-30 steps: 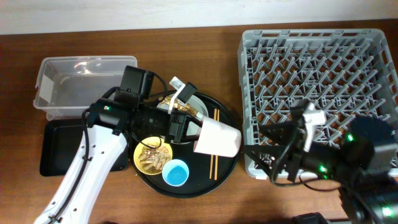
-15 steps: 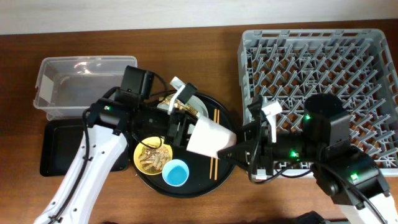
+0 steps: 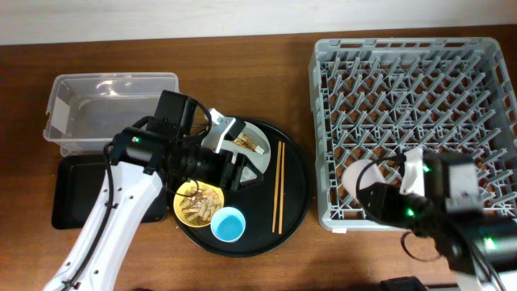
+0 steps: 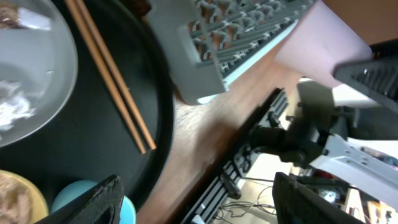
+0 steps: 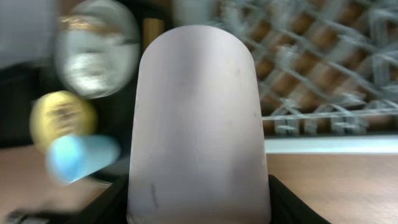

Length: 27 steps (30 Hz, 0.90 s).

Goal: Sort waste into correct bins and load items into the dishwasher rack
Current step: 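Grasp the pink cup with the right gripper and carry it into the rack, then grasp the light-blue cup with the left gripper and hand it to the right gripper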

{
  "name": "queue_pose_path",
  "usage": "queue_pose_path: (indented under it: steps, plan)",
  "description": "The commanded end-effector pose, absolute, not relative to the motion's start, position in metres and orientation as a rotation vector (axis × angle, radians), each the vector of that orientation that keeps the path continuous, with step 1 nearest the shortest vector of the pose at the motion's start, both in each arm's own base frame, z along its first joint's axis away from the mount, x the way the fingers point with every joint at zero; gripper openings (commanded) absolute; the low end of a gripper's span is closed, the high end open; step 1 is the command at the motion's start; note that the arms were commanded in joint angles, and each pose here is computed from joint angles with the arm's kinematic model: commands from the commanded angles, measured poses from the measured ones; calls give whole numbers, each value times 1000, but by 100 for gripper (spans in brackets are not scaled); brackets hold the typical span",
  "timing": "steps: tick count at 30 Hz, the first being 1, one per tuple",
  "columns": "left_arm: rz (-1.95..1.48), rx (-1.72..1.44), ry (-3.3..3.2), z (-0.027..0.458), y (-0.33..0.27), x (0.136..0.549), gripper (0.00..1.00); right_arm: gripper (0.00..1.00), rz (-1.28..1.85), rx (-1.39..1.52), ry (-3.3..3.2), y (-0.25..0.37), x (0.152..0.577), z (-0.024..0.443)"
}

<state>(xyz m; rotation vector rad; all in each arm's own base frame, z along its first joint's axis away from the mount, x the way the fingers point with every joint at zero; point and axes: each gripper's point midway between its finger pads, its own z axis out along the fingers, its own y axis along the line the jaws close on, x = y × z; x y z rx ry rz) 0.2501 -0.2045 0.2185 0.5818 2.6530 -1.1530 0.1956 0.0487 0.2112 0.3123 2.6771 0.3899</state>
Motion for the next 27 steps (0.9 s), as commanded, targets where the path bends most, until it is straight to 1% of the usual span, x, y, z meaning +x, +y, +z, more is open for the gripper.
queue_pose_path:
  steps: [1,7,10,11,12,13,14,15,16,19,21,22,24,25,26,27]
  plan:
    - [-989,562,2665,223,-187,248,76,40,152,449,2731,19,211,191]
    - [-943,558,2667,228,-180,240,76,40,33,475,2874,14,251,148]
    - [-944,556,2679,227,-180,238,76,40,26,482,2919,15,261,135]
    - [-944,554,2686,227,-179,237,76,48,48,483,2939,19,261,131]
    - [-934,551,2693,226,-178,237,76,76,68,482,2947,21,260,131]
    - [-913,547,2701,224,-176,237,76,90,68,483,2943,21,260,134]
    - [-898,543,2708,223,-174,237,75,93,73,491,2930,20,262,141]
    - [-872,538,2720,221,-171,237,64,94,100,505,2898,18,265,158]
    - [-838,530,2735,218,-168,237,58,94,146,508,2866,20,267,174]
    - [-697,445,2814,207,-153,237,50,94,310,453,2747,36,261,226]
    - [-599,426,2857,201,-149,234,47,94,422,403,2655,48,252,254]
    - [-524,416,2880,194,-147,231,47,95,451,382,2610,50,244,265]
    - [-320,402,2924,175,-144,224,49,96,466,359,2539,50,227,283]
    - [-251,403,2936,164,-145,219,51,96,468,355,2525,50,222,286]
    - [-196,411,2947,149,-149,213,53,97,472,346,2496,49,213,293]
    - [-187,434,2949,133,-157,207,53,97,474,340,2476,49,206,297]
